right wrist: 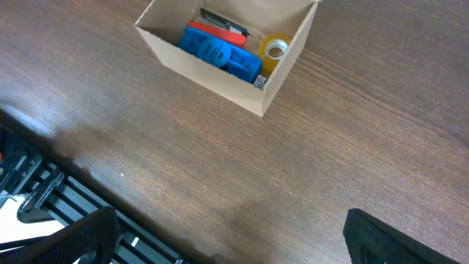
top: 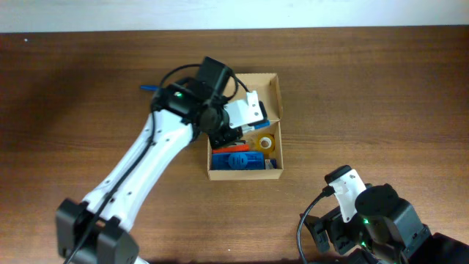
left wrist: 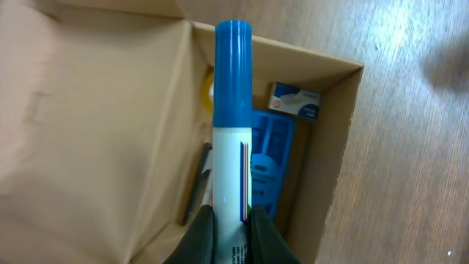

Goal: Pack container
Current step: 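Carry the marker into the box and release it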

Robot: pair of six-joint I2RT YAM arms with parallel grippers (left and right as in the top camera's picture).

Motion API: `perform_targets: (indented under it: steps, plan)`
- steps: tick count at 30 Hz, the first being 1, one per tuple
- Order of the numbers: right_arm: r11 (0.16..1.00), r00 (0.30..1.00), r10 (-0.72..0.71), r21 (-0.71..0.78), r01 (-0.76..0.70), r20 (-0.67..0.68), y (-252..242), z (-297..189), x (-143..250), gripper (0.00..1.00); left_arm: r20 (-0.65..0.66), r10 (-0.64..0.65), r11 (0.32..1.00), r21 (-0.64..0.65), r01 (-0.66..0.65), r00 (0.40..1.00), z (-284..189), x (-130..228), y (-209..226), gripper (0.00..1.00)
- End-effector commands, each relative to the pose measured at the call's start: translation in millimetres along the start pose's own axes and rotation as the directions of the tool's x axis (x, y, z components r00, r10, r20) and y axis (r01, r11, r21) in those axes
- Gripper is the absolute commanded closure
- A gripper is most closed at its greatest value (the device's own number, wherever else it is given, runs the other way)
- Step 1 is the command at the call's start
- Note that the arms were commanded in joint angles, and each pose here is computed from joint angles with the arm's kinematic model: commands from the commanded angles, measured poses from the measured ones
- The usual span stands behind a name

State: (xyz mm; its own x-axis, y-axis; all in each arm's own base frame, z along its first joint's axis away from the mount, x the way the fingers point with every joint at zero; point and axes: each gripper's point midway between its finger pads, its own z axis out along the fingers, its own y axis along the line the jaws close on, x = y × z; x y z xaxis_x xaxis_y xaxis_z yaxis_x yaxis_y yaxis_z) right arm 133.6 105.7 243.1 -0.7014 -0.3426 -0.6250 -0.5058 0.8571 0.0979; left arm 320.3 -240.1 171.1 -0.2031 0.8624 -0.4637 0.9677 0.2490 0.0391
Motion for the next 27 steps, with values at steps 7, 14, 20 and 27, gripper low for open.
perform_targets:
  steps: [7,14,20,27]
  plan:
    - [1.0,1.0,0.011,0.006,-0.011,0.022,-1.1,-3.7,-3.3,0.01,-0.068,0.017,0.997,0.082,-0.011,0.998,37.2,7.8,-9.3,0.98]
    - [1.0,1.0,0.01,0.006,-0.01,0.021,-1.2,-3.7,-3.2,0.01,-0.063,0.051,0.996,0.082,-0.046,0.997,37.3,7.3,-8.7,0.98]
    - [1.0,1.0,0.01,0.006,-0.01,0.022,-1.1,-3.7,-3.3,0.01,-0.062,0.051,0.996,0.081,-0.046,0.997,37.4,7.1,-8.6,0.98]
    - [1.0,1.0,0.011,0.006,-0.011,0.022,-1.1,-3.7,-3.3,0.01,-0.067,0.049,0.995,0.087,-0.043,0.997,40.1,8.3,-8.7,0.98]
